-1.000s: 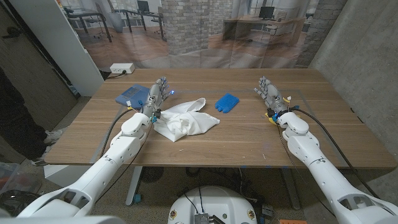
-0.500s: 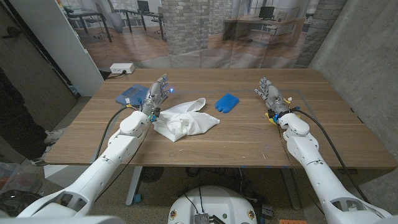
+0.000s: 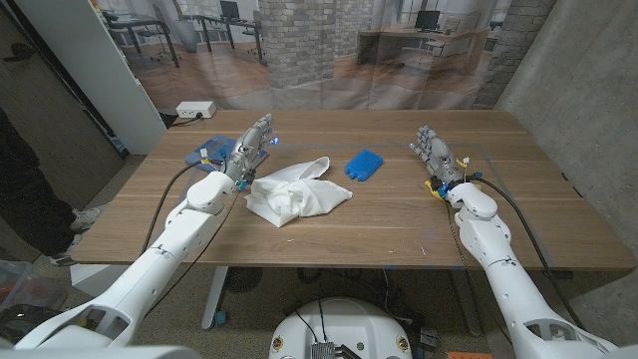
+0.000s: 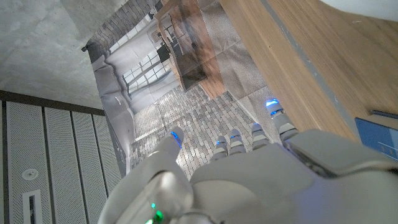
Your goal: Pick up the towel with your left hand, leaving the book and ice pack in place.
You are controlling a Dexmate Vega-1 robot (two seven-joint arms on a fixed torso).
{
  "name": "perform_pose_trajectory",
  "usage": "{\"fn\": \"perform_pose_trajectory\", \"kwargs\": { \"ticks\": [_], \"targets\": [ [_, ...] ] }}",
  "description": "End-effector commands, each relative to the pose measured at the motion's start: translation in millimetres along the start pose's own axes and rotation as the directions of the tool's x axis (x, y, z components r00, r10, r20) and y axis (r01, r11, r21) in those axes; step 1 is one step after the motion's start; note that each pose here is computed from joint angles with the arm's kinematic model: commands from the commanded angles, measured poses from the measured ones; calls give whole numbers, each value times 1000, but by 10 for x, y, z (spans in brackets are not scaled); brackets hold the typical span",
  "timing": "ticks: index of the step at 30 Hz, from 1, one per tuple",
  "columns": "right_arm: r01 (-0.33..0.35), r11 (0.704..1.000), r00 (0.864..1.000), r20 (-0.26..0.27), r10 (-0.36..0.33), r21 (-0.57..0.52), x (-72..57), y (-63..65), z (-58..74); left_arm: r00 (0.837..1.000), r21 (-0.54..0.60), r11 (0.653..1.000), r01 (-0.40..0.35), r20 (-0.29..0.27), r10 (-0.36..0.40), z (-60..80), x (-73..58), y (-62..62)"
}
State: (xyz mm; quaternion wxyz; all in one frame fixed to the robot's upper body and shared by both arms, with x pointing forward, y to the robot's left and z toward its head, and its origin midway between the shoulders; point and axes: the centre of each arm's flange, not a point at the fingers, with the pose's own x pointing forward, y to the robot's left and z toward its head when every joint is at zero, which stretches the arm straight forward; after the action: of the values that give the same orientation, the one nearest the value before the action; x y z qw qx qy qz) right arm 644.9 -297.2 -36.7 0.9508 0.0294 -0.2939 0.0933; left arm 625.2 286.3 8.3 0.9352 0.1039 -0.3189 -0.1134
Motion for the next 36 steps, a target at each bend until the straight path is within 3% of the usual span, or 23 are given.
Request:
{"fn": "perform_pose_trajectory", "kwargs": {
  "ticks": [1,24,36],
  "targets": [
    [4,1000,1000,4,-4,7,-38,-13,-14,998,94,994,61,8,-62,214,22,-2],
    [17,1000,1000,19,-18,18,-143,-34,-19,988,269,951,151,1,-157,631,-20,0],
    [22,999,999,26,-23,24,-186,-34,-22,979,331,923,197,-16,-203,776,-33,-20]
  ]
}}
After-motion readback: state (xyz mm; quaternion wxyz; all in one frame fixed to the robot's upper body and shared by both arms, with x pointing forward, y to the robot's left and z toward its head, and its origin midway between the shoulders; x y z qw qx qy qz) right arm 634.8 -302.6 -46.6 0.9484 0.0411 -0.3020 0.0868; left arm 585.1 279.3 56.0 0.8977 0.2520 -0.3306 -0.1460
